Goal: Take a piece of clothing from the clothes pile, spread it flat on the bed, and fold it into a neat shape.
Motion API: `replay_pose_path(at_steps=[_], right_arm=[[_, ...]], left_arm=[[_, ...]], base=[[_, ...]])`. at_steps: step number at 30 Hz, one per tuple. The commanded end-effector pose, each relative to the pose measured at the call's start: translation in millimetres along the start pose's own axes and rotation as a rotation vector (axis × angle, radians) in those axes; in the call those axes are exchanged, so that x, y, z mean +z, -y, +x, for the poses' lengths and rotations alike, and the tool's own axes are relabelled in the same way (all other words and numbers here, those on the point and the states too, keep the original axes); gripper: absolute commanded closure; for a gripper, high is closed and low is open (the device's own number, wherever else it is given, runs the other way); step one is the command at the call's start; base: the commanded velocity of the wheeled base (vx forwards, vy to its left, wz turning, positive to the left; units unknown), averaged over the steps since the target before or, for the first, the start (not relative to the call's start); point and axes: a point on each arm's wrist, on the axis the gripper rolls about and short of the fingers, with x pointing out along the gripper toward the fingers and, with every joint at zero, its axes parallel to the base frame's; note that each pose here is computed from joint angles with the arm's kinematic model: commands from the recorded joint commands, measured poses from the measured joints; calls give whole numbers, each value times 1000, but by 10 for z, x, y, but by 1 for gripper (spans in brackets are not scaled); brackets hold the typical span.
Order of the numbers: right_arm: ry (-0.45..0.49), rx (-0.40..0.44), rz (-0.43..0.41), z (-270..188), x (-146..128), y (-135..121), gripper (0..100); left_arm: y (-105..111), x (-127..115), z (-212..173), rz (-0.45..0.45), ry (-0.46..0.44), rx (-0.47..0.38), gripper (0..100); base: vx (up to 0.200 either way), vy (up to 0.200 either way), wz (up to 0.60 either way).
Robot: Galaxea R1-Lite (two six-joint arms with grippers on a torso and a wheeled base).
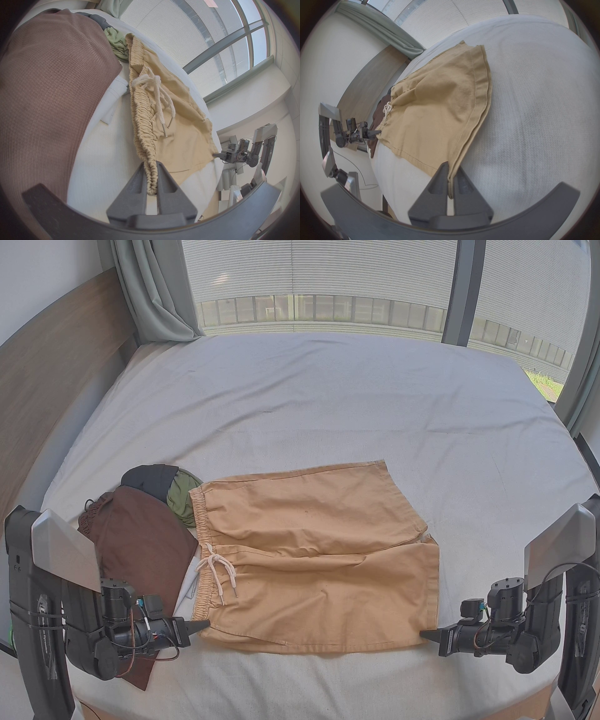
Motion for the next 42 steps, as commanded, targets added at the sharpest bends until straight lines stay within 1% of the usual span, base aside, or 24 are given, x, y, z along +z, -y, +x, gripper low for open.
replay_pose_path(at_steps=[1,7,15,23,32,36,40,42], right_arm=[[-27,-4,-26,-62,-57,-19,100],[-57,-6,-63,-139,-117,-45,100],[-81,-11,-70,-187,-166,-53,100],[-57,-2,-85,-208,-117,-73,100],[-53,1,-89,-230,-108,-93,100],[-65,6,-91,-253,-131,-121,100],[-61,12,-100,-274,-122,-150,100],[-61,12,-100,-274,-122,-150,100]], left_arm=[[97,-1,-140,9,-5,-20,100],[75,-60,-194,49,-26,-9,100],[70,-77,-202,52,-33,-6,100],[64,-93,-226,46,-38,-1,100],[86,-128,-274,35,-54,-7,100],[93,-152,-287,31,-64,-5,100],[65,-185,-334,68,-74,5,100],[56,-202,-360,82,-82,-2,100]], base=[[0,0,0],[0,0,0],[0,0,0],[0,0,0],[0,0,0],[0,0,0],[0,0,0],[0,0,0]])
